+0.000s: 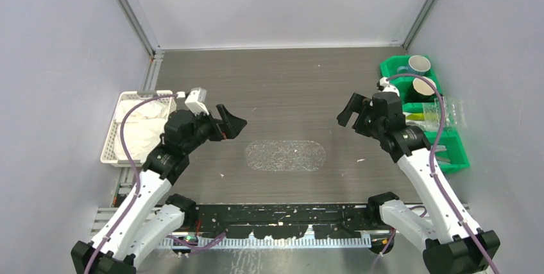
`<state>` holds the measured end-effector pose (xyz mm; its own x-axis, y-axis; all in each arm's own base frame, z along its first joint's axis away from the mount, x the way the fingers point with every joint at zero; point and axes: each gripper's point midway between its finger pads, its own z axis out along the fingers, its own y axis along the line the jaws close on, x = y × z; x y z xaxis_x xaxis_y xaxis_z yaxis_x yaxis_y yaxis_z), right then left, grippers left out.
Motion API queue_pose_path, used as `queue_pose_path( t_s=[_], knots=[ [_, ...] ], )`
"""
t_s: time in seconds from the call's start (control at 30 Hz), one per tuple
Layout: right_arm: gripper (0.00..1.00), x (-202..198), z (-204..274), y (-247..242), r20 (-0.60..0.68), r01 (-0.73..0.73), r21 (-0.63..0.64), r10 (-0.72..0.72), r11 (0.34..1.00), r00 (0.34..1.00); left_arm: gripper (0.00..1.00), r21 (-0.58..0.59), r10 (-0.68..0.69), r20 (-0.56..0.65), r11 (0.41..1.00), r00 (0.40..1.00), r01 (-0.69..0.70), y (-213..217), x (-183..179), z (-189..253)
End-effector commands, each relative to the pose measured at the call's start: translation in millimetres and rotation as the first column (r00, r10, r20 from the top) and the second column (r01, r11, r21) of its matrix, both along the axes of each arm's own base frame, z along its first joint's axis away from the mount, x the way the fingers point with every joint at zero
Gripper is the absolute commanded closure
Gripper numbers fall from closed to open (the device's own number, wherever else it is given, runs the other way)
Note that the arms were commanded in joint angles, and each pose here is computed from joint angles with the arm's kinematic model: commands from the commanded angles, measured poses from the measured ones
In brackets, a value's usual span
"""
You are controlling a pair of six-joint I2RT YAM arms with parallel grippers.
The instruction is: Prepare toiletry sets of a toothbrush and toothpaste on the tray
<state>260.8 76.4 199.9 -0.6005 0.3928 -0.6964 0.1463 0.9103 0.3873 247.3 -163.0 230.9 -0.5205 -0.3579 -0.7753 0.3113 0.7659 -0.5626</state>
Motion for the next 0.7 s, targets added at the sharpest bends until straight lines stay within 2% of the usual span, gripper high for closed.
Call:
queue_pose_path(
  t_s=[0.0, 0.07, 0.17, 0.3, 0.37, 0.5, 0.57, 0.67],
  knots=[
    [0.0, 12.4, 5.5, 3.0, -0.044, 0.058, 0.066, -0.055, 0.996, 0.997, 0.0, -0.014, -0.075, 0.064, 0.997, 0.995, 0.076, -16.6, 10.4, 19.1],
    [0.0, 12.4, 2.6, -0.6, -0.05, 0.075, 0.081, -0.071, 0.994, 0.996, 0.0, -0.018, -0.105, 0.062, 0.994, 0.993, 0.106, -24.5, 16.0, 20.9],
    [0.0, 5.1, 4.6, -47.7, -0.016, 0.322, -0.012, -0.322, 0.947, 0.946, 0.0, -0.016, -0.136, 0.044, 0.99, 0.99, 0.137, -37.3, 27.2, 19.1],
    [0.0, -16.2, 7.4, -110.0, 0.013, 0.657, -0.115, -0.66, 0.745, 0.751, 0.0, -0.009, -0.188, 0.021, 0.982, 0.982, 0.188, -62.4, 37.4, 11.1],
    [0.0, -37.9, 10.2, -141.7, 0.056, 0.814, -0.157, -0.817, 0.56, 0.573, 0.0, -0.001, -0.208, 0.006, 0.978, 0.978, 0.208, -74.1, 38.7, 4.6],
    [0.0, -72.7, 9.4, -174.8, 0.077, 0.924, -0.238, -0.943, 0.299, 0.325, 0.0, 0.013, -0.245, -0.018, 0.969, 0.969, 0.245, -90.1, 34.2, -7.2],
    [0.0, -89.3, 3.0, -185.3, 0.056, 0.925, -0.312, -0.968, 0.215, 0.244, 0.0, 0.019, -0.255, -0.031, 0.967, 0.966, 0.256, -93.2, 31.1, -11.4],
    [0.0, -96.7, -10.4, -189.8, 0.0, 0.925, -0.321, -0.976, 0.206, 0.217, 0.0, 0.026, -0.26, -0.036, 0.965, 0.965, 0.261, -94.3, 26.7, -14.5]
  ],
)
